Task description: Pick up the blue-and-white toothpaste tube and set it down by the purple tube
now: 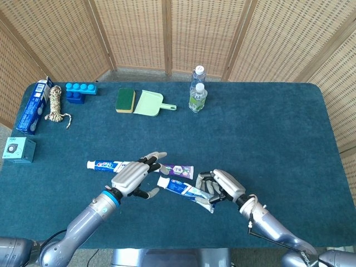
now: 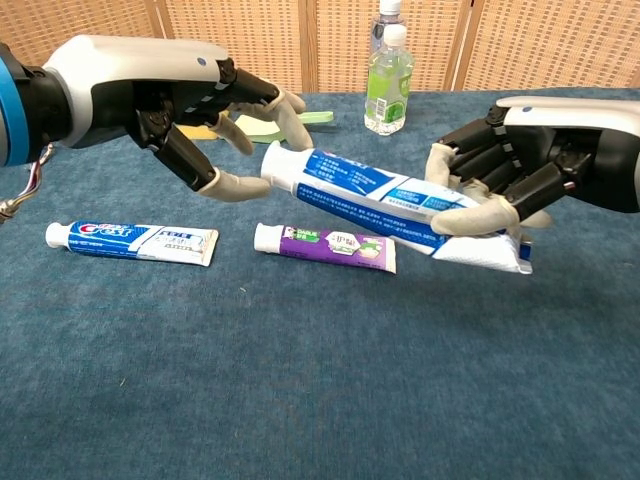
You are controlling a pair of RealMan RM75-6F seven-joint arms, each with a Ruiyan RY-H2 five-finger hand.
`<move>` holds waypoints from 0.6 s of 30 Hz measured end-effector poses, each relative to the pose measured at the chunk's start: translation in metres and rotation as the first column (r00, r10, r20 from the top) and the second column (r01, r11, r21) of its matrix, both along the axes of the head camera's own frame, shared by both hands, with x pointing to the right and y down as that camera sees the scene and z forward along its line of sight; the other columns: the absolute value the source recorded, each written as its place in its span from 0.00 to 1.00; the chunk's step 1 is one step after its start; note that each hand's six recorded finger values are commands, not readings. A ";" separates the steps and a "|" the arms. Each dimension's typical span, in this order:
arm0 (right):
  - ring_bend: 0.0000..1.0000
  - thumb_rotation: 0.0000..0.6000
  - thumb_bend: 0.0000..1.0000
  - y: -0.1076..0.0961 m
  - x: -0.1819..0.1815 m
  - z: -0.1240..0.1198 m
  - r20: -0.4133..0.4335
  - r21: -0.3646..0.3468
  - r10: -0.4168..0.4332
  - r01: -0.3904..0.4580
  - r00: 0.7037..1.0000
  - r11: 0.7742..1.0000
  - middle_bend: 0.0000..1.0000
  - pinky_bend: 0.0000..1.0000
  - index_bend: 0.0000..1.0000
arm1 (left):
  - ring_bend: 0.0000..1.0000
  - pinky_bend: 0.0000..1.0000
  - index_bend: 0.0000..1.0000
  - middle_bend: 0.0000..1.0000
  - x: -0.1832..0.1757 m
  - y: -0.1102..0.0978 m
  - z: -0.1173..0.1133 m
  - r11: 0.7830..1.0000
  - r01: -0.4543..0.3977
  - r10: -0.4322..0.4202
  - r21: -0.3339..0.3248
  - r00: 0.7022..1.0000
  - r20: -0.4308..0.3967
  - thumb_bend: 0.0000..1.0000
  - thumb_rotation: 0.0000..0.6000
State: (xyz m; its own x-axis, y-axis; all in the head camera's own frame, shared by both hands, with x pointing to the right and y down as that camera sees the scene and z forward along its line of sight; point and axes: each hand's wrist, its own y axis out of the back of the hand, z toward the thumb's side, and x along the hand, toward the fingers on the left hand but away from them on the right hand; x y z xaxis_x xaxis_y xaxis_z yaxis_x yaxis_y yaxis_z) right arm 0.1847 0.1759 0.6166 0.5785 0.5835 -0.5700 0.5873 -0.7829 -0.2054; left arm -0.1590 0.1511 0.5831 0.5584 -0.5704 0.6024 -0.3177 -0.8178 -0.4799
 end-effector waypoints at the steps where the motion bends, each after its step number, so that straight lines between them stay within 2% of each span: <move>1: 0.74 1.00 0.52 0.000 0.000 0.000 0.002 -0.002 0.001 -0.001 1.000 1.000 0.74 0.89 0.97 | 0.00 0.17 0.33 0.07 0.000 0.000 0.000 1.000 0.001 -0.001 -0.001 1.000 -0.001 0.33 1.00; 18: 0.74 1.00 0.52 -0.002 -0.002 -0.001 0.019 -0.023 0.012 -0.011 1.000 1.000 0.74 0.89 0.97 | 0.00 0.18 0.39 0.08 0.003 -0.002 0.000 1.000 0.008 -0.008 0.003 1.000 -0.011 0.33 1.00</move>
